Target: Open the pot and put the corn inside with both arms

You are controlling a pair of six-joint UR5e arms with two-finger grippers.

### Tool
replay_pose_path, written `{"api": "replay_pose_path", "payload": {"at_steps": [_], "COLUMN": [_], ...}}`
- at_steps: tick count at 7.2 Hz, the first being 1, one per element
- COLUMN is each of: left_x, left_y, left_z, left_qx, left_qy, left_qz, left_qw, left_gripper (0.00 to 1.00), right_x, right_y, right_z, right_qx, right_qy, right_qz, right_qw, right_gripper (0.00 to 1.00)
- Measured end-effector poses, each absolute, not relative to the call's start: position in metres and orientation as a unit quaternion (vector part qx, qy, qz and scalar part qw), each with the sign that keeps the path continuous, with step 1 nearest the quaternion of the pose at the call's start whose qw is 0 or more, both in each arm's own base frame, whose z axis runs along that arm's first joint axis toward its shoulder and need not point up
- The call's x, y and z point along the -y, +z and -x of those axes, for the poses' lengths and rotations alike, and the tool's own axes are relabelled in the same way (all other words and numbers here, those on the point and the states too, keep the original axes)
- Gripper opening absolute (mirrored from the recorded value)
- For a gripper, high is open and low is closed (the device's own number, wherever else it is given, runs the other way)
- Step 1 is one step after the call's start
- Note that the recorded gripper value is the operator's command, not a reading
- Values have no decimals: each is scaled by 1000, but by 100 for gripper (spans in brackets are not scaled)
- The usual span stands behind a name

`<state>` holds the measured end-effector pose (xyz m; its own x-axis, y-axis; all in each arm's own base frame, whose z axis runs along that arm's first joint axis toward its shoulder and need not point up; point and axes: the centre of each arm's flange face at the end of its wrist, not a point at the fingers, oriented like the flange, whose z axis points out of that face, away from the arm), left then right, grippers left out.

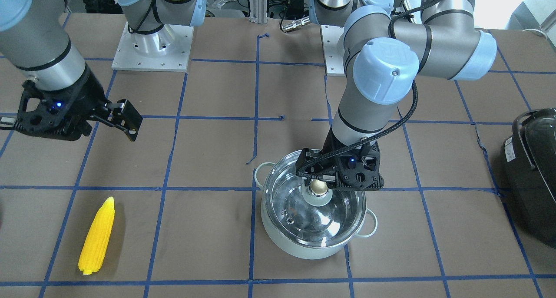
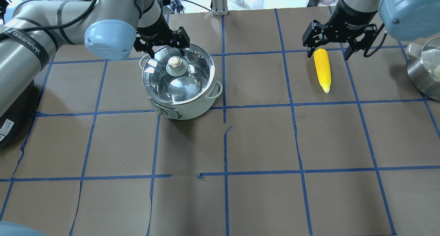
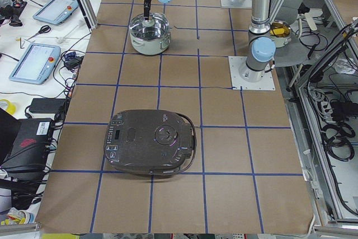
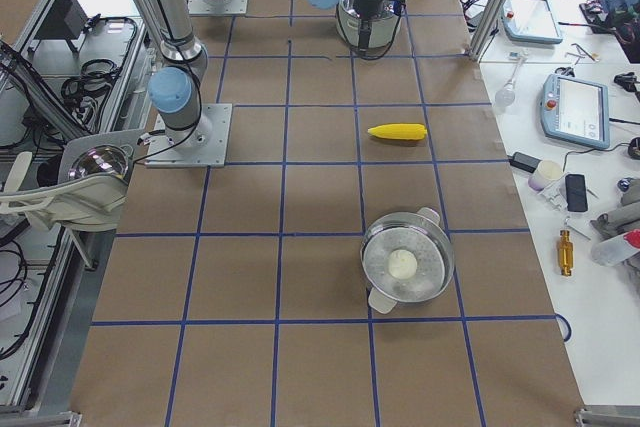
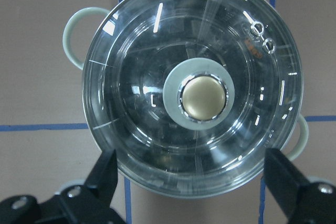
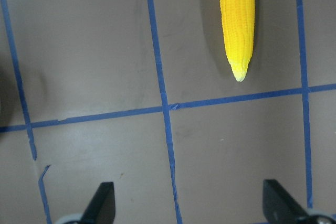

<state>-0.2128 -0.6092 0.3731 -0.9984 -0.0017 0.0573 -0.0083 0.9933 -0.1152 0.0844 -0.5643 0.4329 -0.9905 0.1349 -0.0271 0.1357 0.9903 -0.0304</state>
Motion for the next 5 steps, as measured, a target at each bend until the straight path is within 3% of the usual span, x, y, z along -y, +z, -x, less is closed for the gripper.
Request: {"api": "replay_pose_path", "payload": {"at_steps": [3,5], "left_x": [615,621], "left_y": [349,338], "left_z": [217,218], "left_qx": [999,999], "left_qy": [42,42], "left_qz": [-8,-9], "left_qw": [29,29], "left_gripper": [94,85], "right_x": [628,649], "right_y": [353,299], "right_z": [-53,-37], "right_qx": [-996,-995], "right_qy": [-41,-38], "right_qz": [-84,-93], "right_qw": [0,-13], "right_gripper": [100,100]}}
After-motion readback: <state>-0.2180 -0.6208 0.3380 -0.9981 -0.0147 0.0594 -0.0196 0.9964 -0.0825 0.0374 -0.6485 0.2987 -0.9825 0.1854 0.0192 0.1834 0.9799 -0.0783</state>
